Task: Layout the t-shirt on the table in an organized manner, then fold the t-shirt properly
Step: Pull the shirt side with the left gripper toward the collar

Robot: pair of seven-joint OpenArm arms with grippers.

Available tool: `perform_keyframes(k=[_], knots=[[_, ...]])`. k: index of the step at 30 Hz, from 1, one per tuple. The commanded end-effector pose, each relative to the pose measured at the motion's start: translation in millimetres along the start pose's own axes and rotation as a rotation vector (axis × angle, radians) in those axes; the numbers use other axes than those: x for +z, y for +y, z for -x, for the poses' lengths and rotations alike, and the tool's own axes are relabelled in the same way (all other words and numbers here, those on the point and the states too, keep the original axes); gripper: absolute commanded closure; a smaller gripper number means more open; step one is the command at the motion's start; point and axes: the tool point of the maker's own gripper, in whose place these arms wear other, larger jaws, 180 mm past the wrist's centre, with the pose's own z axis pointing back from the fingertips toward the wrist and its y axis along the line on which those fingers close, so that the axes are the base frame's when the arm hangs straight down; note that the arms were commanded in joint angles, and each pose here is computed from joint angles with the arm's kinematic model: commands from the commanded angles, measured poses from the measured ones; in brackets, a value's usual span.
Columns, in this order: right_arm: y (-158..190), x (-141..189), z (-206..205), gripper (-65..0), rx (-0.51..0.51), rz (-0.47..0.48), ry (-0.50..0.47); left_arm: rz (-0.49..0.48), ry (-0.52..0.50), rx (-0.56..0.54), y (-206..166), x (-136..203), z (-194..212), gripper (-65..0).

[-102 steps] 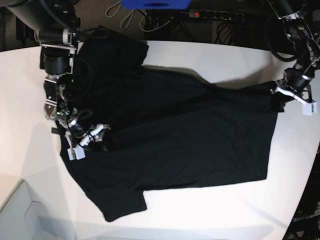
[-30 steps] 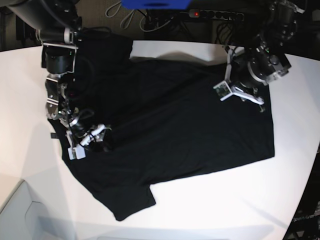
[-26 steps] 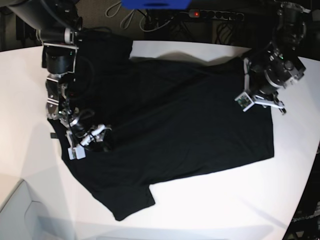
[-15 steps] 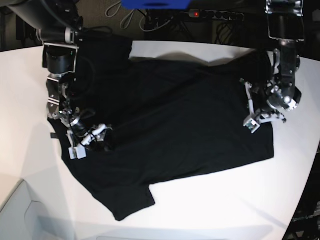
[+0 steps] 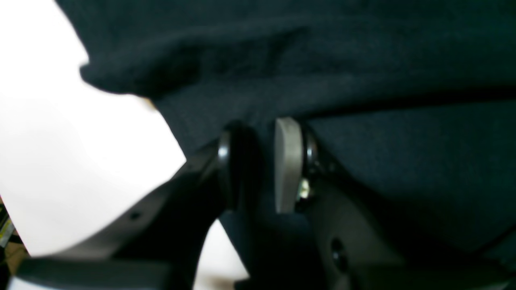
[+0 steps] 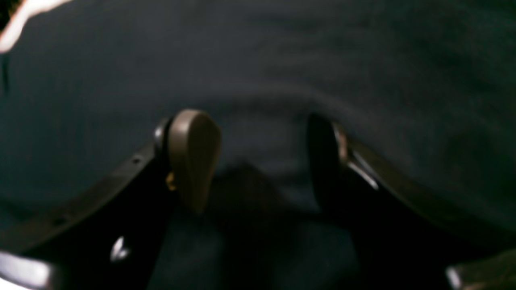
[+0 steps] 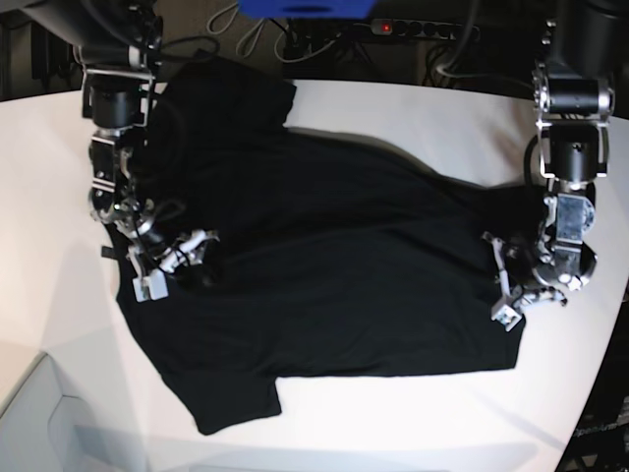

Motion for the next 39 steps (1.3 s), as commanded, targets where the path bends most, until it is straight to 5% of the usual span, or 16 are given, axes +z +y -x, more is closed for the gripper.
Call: perform_keyframes(k=[1,11,16,18,22,23,32,39], knots=[[-3,6,1,-37.6,0.044,0.015,0.030,-0.022,0.026,-0.018,13,4,-2,-14.8],[36,60,-60,-37.6,0.255,0.003,-0.169,-0.130,-0.186,0.000,36,37,-69,-14.8],[46,79,-37,-36.3,0.264,-0.003,-0.139,-0.190,-0.269,0.065,44,57,-74,-14.8],[49,82,-26,-29.8,0.258,-0.008,-0.118,-0.214,-0.278,0.067,45,65,-69,-14.8],[45,91,-1,-1.8,0.233,0.003,-0.067,-0.255,-0.281,0.067,42,79,-49,-14.8],[45,93,5,0.0,0.229,0.003,-0.054,-0.264,-0.277,0.072,40,82,-42,-14.9],[25,74,44,-3.6,0.135,0.017,0.046,-0.277,-0.178,0.111,17,92,32,-14.9],[-2,53,22,-3.6,0.141,0.040,0.040,-0.321,-0.162,0.112,19,110,50,-18.7]])
